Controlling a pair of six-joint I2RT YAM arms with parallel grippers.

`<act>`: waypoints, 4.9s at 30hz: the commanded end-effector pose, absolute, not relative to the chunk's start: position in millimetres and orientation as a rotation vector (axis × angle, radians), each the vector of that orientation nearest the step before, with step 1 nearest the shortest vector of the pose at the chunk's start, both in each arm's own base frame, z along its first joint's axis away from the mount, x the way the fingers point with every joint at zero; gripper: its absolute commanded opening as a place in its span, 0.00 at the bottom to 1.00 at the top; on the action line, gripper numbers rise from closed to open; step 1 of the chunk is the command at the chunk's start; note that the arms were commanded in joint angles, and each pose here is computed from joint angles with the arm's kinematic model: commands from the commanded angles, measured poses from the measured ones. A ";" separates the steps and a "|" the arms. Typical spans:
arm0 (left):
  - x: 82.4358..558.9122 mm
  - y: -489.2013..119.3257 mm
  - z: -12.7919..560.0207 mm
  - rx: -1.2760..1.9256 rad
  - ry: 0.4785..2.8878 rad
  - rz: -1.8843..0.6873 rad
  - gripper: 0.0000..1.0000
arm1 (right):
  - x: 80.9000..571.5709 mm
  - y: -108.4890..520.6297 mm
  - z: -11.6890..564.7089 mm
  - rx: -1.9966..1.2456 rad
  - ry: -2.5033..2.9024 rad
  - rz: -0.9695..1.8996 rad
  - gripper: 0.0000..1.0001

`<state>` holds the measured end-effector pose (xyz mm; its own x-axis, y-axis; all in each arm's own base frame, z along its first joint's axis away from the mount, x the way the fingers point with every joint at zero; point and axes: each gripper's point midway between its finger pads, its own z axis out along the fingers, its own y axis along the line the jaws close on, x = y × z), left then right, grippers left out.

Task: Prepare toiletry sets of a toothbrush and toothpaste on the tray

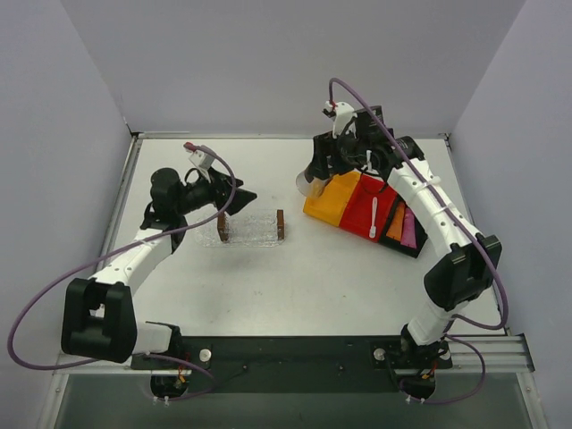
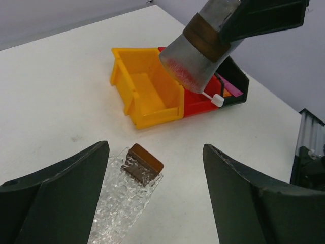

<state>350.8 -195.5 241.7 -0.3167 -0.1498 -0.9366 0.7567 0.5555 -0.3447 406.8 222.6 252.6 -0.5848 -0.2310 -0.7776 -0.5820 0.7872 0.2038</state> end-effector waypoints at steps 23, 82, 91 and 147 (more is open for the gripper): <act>319.8 -285.6 294.4 0.459 1.476 -1.657 0.80 | 339.3 280.9 365.6 -0.723 1.847 0.930 0.00; 302.5 -264.8 306.0 0.487 1.400 -1.751 0.00 | 320.4 279.8 343.5 -0.737 1.858 0.967 0.61; 307.7 -248.7 305.8 0.481 1.423 -1.696 0.00 | 318.0 277.8 342.0 -0.740 1.863 0.961 0.75; 313.0 -48.9 268.2 0.787 2.063 -0.128 0.00 | 291.8 180.3 282.5 -0.774 2.009 0.498 0.85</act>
<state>294.2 -62.1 237.2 -0.5077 0.4060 -0.7599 0.5850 0.8099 0.0418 296.9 196.4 283.9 -0.4133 -0.2857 -0.8646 -0.7065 0.6997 0.1064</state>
